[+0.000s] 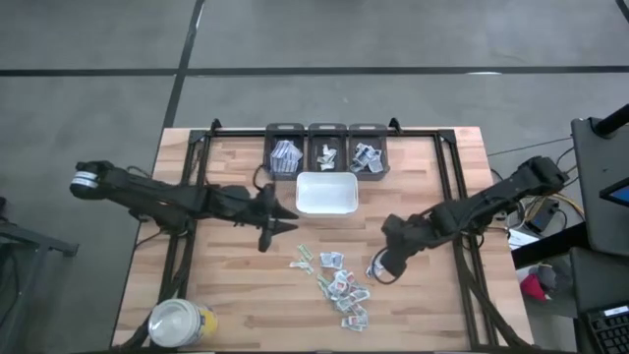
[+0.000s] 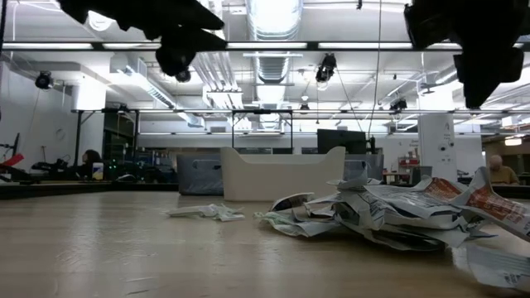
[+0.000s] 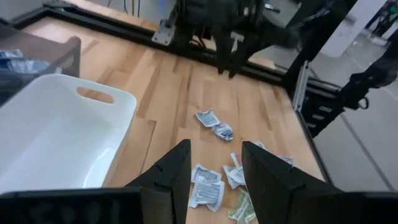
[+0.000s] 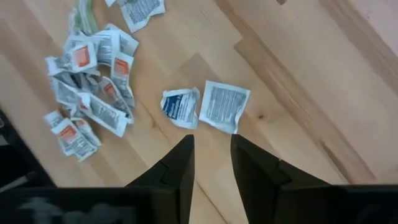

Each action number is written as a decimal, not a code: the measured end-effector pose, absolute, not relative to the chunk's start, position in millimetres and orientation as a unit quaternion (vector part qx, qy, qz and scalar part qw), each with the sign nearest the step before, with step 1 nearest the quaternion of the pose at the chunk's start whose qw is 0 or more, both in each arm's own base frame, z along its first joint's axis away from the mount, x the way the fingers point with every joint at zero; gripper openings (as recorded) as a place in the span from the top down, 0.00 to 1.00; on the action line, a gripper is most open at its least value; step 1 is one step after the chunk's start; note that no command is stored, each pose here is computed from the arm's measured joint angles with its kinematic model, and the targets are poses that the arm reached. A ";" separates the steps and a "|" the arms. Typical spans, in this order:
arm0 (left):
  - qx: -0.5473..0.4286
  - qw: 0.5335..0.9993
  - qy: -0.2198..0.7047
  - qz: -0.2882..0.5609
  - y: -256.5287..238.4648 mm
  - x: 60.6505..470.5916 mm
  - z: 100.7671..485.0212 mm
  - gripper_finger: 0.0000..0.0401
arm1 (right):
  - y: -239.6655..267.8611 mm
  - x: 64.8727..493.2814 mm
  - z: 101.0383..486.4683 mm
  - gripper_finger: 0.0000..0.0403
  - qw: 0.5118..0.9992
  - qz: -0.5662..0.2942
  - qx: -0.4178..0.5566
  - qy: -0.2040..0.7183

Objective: Pick & Place First Aid Supplies
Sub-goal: Put the white alcohol pad into the right black bin

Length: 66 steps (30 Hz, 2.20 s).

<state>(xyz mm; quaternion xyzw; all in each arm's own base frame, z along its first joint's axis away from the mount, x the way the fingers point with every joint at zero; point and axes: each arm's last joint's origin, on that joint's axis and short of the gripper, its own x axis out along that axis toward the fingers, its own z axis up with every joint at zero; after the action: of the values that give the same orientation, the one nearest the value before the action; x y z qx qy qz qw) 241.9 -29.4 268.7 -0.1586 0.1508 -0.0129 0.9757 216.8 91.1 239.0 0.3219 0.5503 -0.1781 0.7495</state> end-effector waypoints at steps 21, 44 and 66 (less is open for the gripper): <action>-0.186 0.982 0.041 -0.014 -19.3 156.6 267.8 0.66 | 109.3 256.7 166.3 0.80 0.667 -0.237 0.259 0.657; -0.184 0.982 0.041 0.006 -16.6 145.3 264.0 0.66 | 99.5 269.4 127.9 0.81 0.624 -0.254 0.235 0.701; -0.224 0.971 0.080 0.015 -18.1 154.8 250.0 0.66 | 89.2 259.9 217.5 0.98 0.743 -0.209 0.164 0.614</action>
<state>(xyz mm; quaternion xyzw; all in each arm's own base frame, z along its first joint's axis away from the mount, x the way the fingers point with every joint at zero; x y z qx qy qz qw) 154.8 -18.1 250.0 -0.2241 0.0799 0.0149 0.9712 259.9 89.2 217.5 0.1643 0.6145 -0.2086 0.7429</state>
